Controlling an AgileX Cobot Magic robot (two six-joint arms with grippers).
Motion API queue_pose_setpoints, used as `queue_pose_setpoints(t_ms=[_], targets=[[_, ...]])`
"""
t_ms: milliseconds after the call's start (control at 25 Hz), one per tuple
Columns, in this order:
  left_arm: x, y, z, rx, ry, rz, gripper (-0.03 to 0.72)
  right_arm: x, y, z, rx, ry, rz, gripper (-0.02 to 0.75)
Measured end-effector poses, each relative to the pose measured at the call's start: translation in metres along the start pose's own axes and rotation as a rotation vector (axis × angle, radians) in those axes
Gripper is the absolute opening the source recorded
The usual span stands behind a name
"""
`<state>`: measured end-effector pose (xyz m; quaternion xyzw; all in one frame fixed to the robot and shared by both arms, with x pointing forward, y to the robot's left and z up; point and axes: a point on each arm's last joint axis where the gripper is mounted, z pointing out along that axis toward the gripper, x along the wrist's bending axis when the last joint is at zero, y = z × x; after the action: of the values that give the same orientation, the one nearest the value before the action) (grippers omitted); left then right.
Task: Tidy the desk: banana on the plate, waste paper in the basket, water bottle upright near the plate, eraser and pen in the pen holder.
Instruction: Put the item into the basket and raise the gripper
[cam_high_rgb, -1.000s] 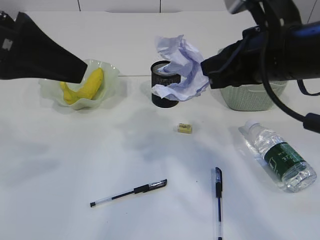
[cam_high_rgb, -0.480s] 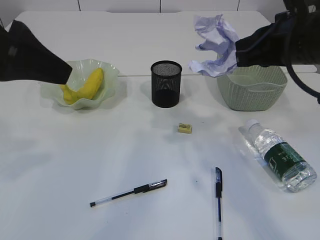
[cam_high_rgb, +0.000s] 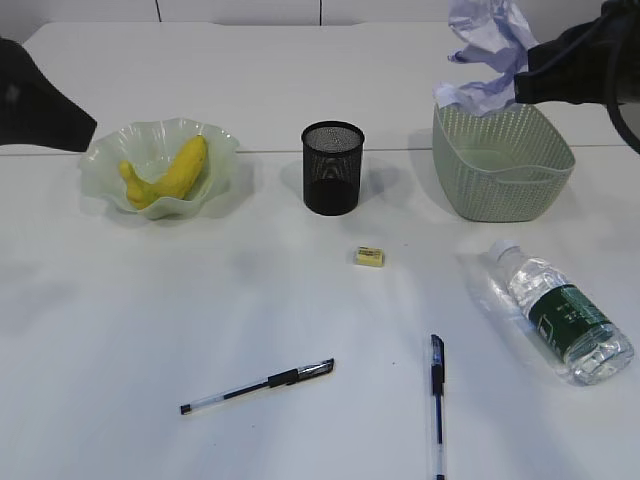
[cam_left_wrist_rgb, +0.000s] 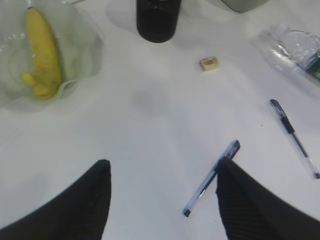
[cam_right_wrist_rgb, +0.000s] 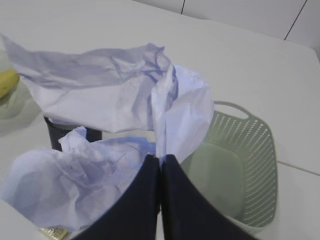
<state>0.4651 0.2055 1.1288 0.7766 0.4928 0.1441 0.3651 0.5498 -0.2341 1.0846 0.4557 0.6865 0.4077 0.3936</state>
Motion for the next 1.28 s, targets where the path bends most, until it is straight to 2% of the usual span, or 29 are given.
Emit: queue_pose_setpoints(t_ms=[280, 440, 720, 1000, 1280], targets=[[0.027, 0.0, -0.004, -0.014, 0.102, -0.109, 0.477, -0.006, -0.002, 0.007, -0.013, -0.077, -0.035, -0.015], [0.039, -0.001, -0.003, -0.008, 0.152, -0.133, 0.477, -0.011, -0.008, 0.019, 0.01, -0.102, -0.032, -0.015], [0.044, -0.001, 0.002, 0.0, 0.171, -0.135, 0.477, -0.032, -0.006, 0.036, 0.017, -0.16, -0.001, -0.015], [0.048, 0.0, 0.013, 0.018, 0.174, -0.14, 0.477, -0.038, -0.007, 0.061, 0.039, -0.168, -0.038, -0.015], [0.05, 0.001, 0.018, 0.014, 0.177, -0.142, 0.477, -0.063, -0.013, 0.085, 0.066, -0.201, -0.004, -0.015]])
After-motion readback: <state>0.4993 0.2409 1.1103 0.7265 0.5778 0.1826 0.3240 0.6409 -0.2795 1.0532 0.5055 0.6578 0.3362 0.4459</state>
